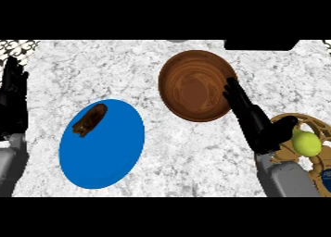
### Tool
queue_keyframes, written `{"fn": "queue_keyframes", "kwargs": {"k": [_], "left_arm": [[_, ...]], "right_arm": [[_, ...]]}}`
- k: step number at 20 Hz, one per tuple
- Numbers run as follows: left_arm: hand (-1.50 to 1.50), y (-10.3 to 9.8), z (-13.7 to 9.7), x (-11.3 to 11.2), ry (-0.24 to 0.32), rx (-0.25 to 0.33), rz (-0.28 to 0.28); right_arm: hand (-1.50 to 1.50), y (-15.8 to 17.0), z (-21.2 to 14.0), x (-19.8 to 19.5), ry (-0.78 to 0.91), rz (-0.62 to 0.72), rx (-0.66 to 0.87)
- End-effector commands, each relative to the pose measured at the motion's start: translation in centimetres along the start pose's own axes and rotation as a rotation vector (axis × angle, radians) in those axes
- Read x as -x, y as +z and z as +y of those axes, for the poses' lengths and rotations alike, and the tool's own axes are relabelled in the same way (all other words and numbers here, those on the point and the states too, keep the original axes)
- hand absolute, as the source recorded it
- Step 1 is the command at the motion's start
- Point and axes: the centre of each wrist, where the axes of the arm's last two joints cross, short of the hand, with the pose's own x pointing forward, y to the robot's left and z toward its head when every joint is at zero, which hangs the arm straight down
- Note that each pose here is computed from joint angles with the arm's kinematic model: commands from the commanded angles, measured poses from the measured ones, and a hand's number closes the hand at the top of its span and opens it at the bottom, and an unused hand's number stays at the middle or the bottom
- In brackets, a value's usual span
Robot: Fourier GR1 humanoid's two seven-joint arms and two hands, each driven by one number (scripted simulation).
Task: Pick the pear from the placemat and place it in the bowl
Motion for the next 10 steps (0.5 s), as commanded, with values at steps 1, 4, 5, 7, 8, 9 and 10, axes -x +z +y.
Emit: {"fn": "queue_keyframes", "kwargs": {"k": [1,4,5,7,8,9,10], "left_arm": [[0.00,0.5,0.5,-0.2,-0.014,0.012,-0.013],[0.00,-0.4,-0.4,-2.8,0.059,0.121,-0.098],[0.00,-0.6,-0.5,-2.9,0.067,0.142,-0.112],[0.00,0.1,-1.8,-1.9,0.086,0.173,-0.059],[0.00,0.3,-1.0,-1.9,0.123,0.192,-0.056],[0.00,0.1,1.4,-2.2,0.124,0.178,-0.080],[0.00,0.6,1.5,-2.1,0.126,0.196,-0.069]], "right_arm": [[-1.50,-1.1,-0.4,-1.1,-0.058,0.035,-0.166],[-1.50,-1.0,1.6,-0.9,-0.173,0.106,-0.519],[-1.50,-1.3,2.8,-1.5,-0.192,0.122,-0.642],[-1.50,-2.2,-0.6,-7.3,0.459,-0.008,-0.622],[-1.50,-1.0,-4.1,-5.2,0.398,0.049,-0.505],[-1.50,0.9,-5.5,-4.2,0.306,0.013,-0.435],[-1.50,2.3,-6.4,-2.4,0.301,-0.006,-0.428]]}}
